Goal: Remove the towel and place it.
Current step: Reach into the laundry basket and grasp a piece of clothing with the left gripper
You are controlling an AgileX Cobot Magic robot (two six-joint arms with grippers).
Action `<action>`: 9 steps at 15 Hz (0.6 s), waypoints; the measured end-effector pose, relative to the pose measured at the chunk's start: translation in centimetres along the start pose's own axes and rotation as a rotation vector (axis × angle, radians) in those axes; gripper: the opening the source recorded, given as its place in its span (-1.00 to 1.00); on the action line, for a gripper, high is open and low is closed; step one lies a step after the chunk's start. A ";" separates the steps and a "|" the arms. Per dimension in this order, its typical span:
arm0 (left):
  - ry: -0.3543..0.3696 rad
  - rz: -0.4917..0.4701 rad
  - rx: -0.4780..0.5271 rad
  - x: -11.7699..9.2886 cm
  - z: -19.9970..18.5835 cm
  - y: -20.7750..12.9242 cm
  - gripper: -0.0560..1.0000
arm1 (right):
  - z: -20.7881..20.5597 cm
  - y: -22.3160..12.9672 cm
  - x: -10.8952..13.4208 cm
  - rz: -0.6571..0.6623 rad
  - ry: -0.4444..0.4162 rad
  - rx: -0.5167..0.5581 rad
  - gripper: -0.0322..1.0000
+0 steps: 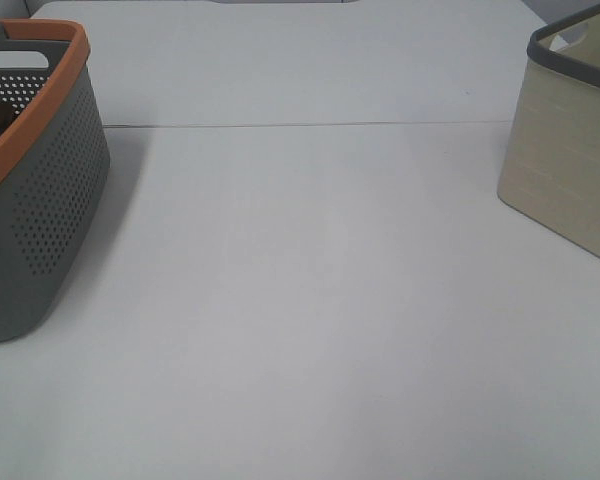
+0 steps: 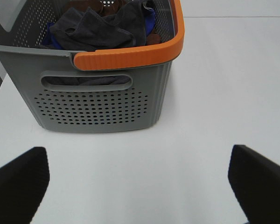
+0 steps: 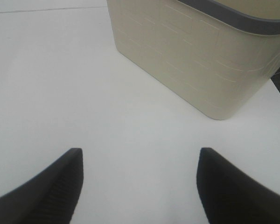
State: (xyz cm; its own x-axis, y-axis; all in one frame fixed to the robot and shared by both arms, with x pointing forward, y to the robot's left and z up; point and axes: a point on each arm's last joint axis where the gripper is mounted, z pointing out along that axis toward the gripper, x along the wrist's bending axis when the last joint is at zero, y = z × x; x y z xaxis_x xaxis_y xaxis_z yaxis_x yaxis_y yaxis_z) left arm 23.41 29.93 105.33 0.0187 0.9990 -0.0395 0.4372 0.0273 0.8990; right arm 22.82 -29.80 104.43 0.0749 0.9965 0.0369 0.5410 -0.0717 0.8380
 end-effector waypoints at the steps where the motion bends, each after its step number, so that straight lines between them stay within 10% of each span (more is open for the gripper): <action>1: 0.000 0.000 0.000 0.0 0.0 0.0 0.97 | 0.0 0.0 0.0 0.000 0.000 0.000 0.25; 9: 0.041 -0.020 -0.002 0.0 0.0 0.0 0.97 | 0.0 0.0 0.0 0.000 0.000 0.000 0.25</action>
State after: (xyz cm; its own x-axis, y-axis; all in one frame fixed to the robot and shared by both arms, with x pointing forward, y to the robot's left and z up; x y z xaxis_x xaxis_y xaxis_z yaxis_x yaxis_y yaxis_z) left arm 23.41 29.91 105.33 -0.0272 0.9988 -0.0395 0.4355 0.0474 0.8990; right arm 22.82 -29.80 104.43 0.0749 0.9965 0.0369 0.5410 -0.0717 0.8380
